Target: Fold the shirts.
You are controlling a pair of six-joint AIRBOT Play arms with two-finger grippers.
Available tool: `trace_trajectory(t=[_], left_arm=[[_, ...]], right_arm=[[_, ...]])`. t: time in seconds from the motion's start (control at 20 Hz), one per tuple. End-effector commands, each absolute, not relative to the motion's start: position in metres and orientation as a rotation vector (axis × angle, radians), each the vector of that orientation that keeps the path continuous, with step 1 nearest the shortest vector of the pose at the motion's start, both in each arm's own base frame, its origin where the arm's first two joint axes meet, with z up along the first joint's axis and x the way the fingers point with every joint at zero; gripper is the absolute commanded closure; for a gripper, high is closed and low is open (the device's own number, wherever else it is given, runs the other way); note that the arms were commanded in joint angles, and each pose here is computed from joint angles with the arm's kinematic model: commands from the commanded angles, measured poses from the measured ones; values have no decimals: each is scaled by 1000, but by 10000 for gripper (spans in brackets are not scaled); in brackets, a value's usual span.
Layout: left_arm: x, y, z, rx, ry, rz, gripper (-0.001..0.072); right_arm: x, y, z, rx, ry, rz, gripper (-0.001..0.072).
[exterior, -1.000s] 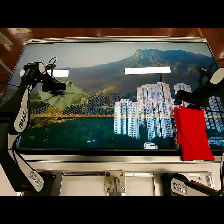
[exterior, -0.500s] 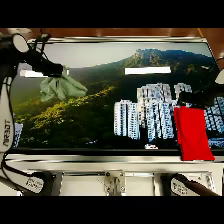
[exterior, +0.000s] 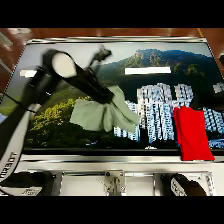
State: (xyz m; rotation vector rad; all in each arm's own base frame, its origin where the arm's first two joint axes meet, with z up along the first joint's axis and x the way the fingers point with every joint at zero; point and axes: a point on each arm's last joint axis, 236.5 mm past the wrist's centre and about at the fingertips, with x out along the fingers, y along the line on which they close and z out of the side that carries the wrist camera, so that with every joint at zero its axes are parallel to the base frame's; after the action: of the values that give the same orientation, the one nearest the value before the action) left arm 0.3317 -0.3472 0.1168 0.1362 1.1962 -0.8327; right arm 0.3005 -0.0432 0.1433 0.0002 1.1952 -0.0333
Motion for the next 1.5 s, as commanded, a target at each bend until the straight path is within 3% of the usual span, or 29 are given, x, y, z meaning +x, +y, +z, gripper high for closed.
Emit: trace_trajectory(t=[0.0, 0.05, 0.2, 0.25, 0.3, 0.6, 0.75, 1.0, 1.1, 1.45], left_arm=[[288, -415, 40, 139, 1296, -870, 668], [284, -425, 22, 134, 1326, -879, 616], [295, -407, 13, 141, 1391, -876, 614], [306, -386, 20, 138, 1410, -854, 355], [320, -362, 27, 92, 1445, -783, 0], [364, -210, 70, -80, 1508, -551, -13], [346, -170, 47, -154, 1551, -474, -13], [276, -179, -46, -481, 1650, -461, -13], [263, -178, -76, -529, 1668, -409, -13], [313, -195, -92, -727, 1483, -350, -13]], right_arm=[[280, -40, 148, 5, 1229, -31, 34], [281, -40, 147, 5, 1228, -31, 34], [286, -38, 141, 12, 1239, -22, 34], [288, -39, 138, 14, 1248, -20, 34], [292, -39, 134, 16, 1259, -19, 34], [312, -42, 91, 38, 1381, -2, 34], [306, -36, 47, 61, 1512, 40, 34], [298, -1, -12, 186, 1640, 183, 34], [304, 5, -22, 219, 1645, 198, 34], [331, 9, -29, 268, 1548, 189, 34]])
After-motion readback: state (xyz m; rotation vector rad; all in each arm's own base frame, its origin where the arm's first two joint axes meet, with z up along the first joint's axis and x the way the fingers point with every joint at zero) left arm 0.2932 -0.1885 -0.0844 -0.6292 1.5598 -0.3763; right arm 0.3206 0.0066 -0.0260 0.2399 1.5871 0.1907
